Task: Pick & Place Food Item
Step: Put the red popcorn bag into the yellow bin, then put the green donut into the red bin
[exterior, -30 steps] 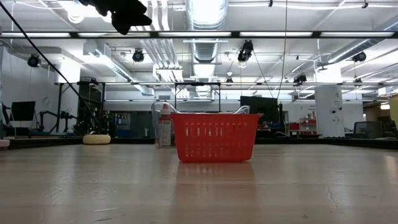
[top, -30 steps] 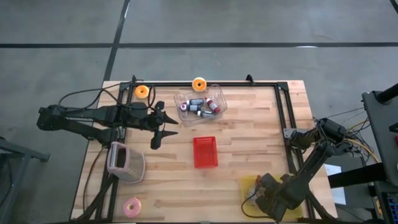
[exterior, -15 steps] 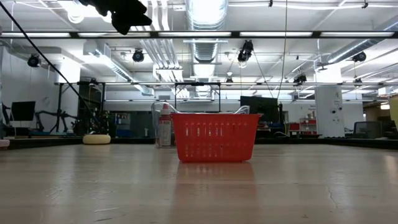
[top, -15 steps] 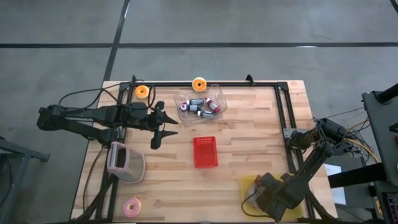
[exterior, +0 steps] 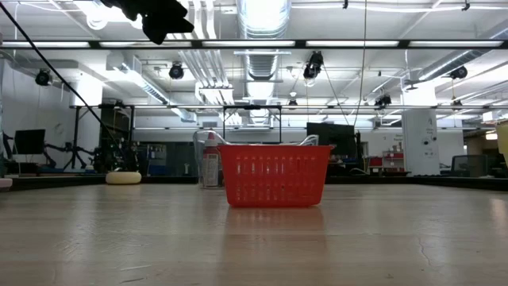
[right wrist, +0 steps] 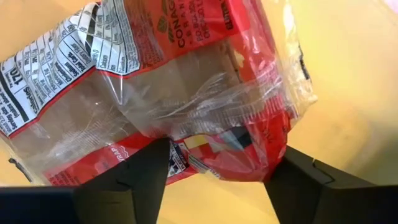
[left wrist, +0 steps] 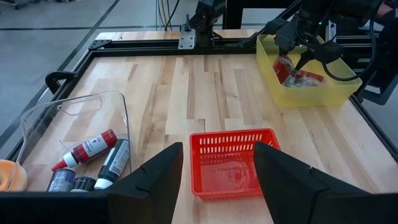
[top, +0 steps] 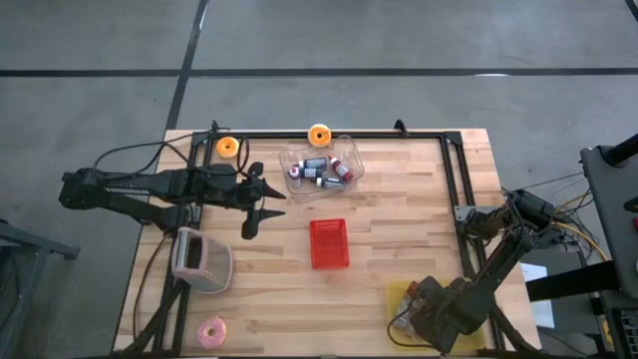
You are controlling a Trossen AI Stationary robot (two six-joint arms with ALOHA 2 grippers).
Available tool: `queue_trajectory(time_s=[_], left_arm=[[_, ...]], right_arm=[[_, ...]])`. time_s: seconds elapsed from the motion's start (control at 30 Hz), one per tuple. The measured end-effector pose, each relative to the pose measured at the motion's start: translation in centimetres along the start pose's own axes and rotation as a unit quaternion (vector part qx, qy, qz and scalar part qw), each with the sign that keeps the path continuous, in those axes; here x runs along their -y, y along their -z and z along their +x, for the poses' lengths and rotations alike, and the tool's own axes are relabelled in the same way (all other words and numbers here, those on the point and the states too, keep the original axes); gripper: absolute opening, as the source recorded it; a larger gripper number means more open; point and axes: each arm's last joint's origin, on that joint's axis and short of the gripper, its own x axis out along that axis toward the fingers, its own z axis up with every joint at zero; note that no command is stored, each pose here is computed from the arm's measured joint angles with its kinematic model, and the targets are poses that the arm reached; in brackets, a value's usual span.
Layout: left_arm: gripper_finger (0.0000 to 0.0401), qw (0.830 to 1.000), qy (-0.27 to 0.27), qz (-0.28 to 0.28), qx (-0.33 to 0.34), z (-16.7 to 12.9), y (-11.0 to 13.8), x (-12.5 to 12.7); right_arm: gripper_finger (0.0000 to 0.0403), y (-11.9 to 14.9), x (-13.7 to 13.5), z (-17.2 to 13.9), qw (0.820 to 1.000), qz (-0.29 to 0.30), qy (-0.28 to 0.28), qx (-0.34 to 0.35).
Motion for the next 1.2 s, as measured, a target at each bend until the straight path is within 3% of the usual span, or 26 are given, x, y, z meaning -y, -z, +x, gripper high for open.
queue_trajectory(time_s=[0.2, 0.4, 0.63, 0.93, 1.2], left_arm=[[0.0202, 1.0, 0.001, 0.0, 0.0, 0.0, 0.0, 0.0], [0.0202, 1.0, 0.001, 0.0, 0.0, 0.0, 0.0, 0.0], [0.0202, 1.0, 0.001, 0.0, 0.0, 0.0, 0.0, 0.0], [0.0202, 1.0, 0.001, 0.0, 0.0, 0.0, 0.0, 0.0], [0.0202, 1.0, 0.001, 0.0, 0.0, 0.0, 0.0, 0.0]], right_arm=[[0.025, 0.0, -0.1, 0.0, 1.0, 0.0, -0.003, -0.001], [0.0245, 0.1, -0.1, 0.0, 1.0, 0.0, -0.006, -0.006], [0.0227, 0.5, 0.0, 0.0, 0.997, -0.001, 0.024, -0.075], [0.0219, 0.6, 0.1, -0.1, 0.995, -0.002, 0.031, -0.093], [0.0219, 1.1, 0.0, -0.5, 0.985, -0.005, 0.05, -0.163]])
